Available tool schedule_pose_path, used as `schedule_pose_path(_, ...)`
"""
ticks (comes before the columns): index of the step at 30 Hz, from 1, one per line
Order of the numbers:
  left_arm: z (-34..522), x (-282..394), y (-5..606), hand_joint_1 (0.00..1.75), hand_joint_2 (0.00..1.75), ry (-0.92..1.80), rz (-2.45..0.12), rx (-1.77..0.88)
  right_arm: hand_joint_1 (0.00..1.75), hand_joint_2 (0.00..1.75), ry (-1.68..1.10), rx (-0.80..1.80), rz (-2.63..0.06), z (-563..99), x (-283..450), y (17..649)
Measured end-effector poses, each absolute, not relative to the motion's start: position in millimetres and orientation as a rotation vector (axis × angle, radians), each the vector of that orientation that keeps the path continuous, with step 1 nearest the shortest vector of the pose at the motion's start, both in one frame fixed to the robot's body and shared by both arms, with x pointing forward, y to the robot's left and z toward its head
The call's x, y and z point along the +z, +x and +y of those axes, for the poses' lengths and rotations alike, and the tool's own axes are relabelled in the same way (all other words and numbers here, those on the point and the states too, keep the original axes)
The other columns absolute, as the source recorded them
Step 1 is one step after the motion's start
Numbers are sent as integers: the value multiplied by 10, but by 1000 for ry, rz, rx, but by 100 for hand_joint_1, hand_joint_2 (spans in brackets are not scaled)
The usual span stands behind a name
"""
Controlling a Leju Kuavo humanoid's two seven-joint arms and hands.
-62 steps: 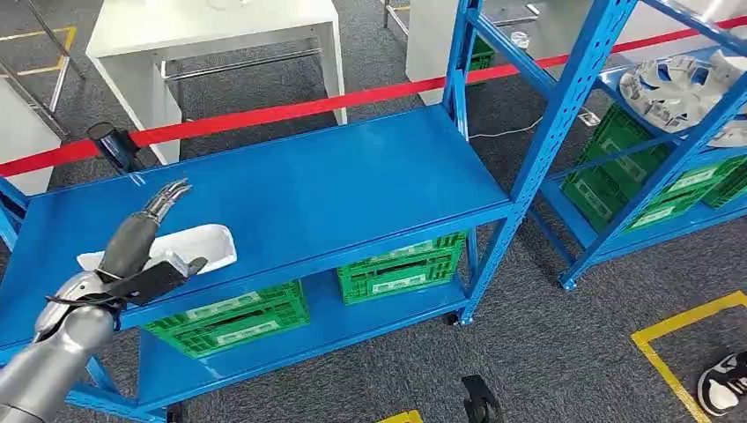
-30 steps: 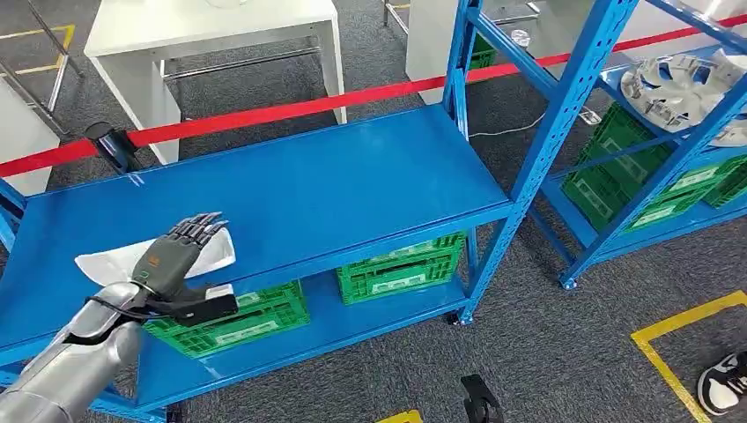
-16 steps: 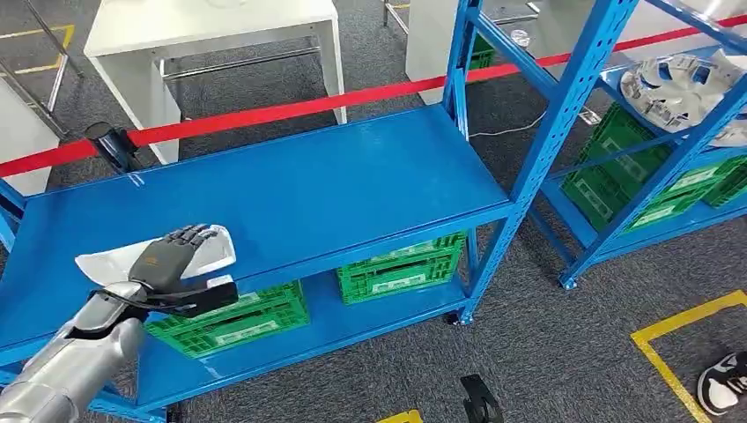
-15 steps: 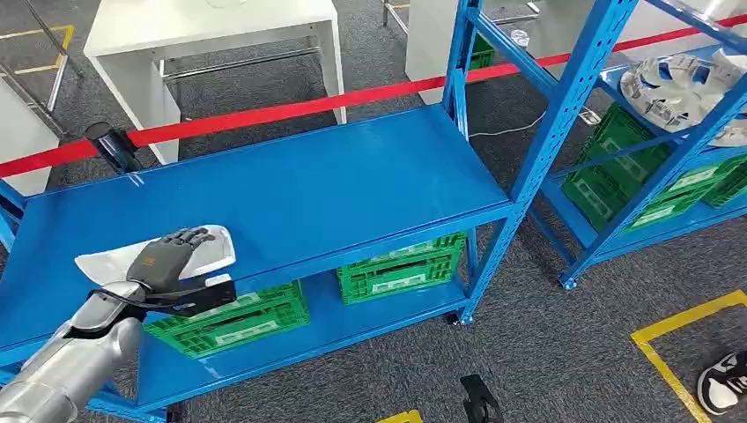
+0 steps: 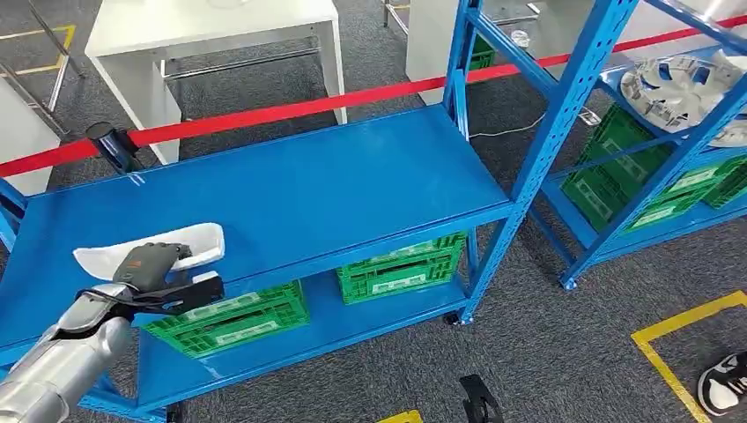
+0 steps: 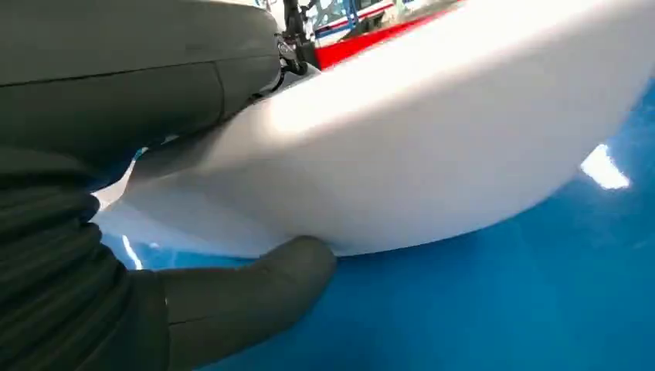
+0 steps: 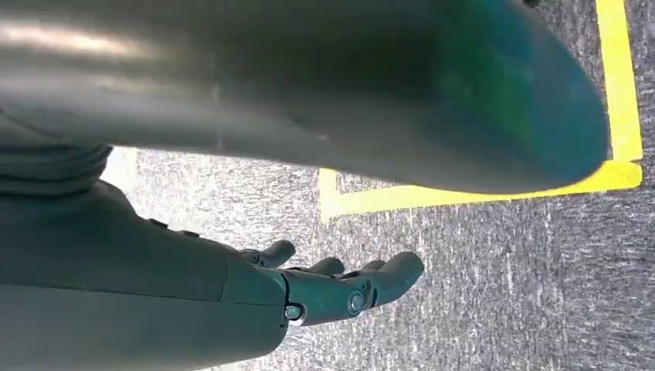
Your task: Take the parts from the cabinet and place them on the table.
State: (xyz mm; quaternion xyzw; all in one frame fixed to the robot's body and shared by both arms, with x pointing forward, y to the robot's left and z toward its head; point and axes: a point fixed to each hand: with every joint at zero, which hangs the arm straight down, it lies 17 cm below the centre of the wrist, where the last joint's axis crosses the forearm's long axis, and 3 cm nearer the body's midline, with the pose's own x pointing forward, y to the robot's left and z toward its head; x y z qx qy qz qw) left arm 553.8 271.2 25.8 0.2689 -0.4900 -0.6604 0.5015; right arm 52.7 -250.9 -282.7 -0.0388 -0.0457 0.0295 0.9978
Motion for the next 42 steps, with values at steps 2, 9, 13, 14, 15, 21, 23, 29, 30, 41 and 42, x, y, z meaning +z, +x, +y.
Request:
schedule_pose_path(2, 2712, 272, 5548, 175, 175, 652, -1186, -1594, 0, 0, -78, 59, -92, -2509, -2827, 528)
schedule_pose_path(9, 2578, 402, 5544, 175, 175, 633, -1330, -1566, 0, 0, -80, 60, -97, -2514, -2827, 534)
schedule_pose_path(13, 2198, 704, 5482, 175, 175, 370, -1598, -1254, 0, 0, -83, 49, -100, -2522, -2827, 541)
schedule_pose_path(14, 2090, 814, 5477, 175, 175, 272, -1654, -1136, 0, 0, -83, 43, -101, -2524, -2827, 546)
schedule_pose_path(15, 1975, 954, 5477, 175, 175, 172, -1705, -1023, 0, 0, -83, 37, -102, -2525, -2826, 550)
schedule_pose_path(21, 1591, 1799, 5371, 175, 175, -252, -1917, -616, 0, 0, -84, 23, -99, -2534, -2828, 537)
schedule_pose_path(23, 1540, 2027, 5311, 175, 175, -291, -1969, -586, 0, 0, -84, 22, -96, -2535, -2830, 516)
schedule_pose_path(29, 1489, 2629, 4864, 175, 175, -516, -2137, -532, 0, 0, -84, 14, -100, -2529, -2831, 509)
schedule_pose_path(30, 1455, 2754, 4746, 175, 175, -602, -2151, -506, 0, 0, -92, 9, -97, -2569, -2833, 505)
schedule_pose_path(41, 1336, 3461, 3508, 175, 175, -1175, -2240, -401, 0, 0, -95, -3, -100, -2569, -2831, 534)
schedule_pose_path(42, 1332, 3459, 3468, 175, 175, -1149, -2256, -410, 0, 0, -96, -9, -104, -2573, -2829, 557)
